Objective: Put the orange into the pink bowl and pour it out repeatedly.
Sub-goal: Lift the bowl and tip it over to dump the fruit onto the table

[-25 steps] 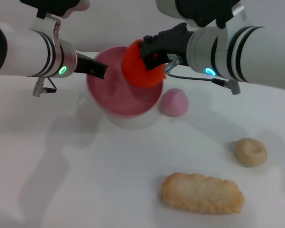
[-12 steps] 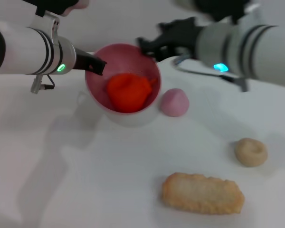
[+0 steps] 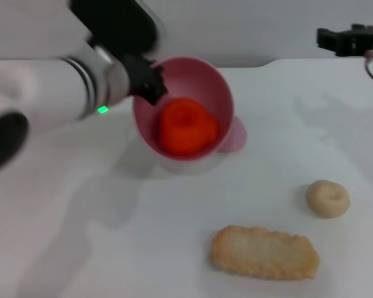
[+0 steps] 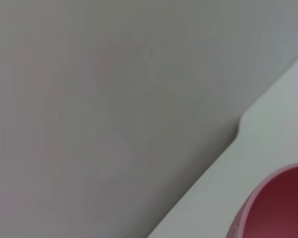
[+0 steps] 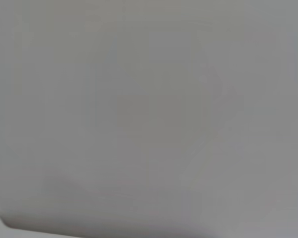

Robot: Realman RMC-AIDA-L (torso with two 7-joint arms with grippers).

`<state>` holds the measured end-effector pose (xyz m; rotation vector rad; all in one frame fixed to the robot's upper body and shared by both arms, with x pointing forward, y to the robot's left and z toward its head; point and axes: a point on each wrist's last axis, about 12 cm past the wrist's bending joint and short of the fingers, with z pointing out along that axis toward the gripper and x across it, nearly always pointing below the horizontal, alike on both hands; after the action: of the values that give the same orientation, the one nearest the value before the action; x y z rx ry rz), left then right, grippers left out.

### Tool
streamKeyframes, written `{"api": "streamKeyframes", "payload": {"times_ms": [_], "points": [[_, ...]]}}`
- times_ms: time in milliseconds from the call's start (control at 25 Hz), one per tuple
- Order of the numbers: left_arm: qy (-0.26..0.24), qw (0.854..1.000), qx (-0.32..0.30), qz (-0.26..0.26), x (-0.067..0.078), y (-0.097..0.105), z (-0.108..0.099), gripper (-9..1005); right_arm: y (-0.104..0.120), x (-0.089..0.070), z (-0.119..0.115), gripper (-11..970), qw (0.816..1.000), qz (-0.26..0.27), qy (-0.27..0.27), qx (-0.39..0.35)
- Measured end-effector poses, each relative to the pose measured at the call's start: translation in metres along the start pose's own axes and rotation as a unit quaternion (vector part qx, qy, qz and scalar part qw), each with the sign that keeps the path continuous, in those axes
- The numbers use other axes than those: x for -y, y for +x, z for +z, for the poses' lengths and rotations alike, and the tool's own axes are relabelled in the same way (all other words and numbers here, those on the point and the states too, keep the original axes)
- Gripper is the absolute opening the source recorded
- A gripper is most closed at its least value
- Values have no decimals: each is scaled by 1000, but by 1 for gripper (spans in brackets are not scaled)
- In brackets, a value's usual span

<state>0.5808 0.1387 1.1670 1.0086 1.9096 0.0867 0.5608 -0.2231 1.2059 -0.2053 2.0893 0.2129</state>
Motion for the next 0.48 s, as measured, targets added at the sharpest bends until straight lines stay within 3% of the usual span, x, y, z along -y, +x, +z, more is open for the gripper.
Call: {"api": "streamKeyframes", "payload": {"times_ms": [240,480], "points": [[-7,989,10,145,32,-4,1,41,9,21,-2,612,999,30,8,-12],[-31,970,27,237,51,-7,-3,41,15,25,1,613,999,28,12,-28]]}}
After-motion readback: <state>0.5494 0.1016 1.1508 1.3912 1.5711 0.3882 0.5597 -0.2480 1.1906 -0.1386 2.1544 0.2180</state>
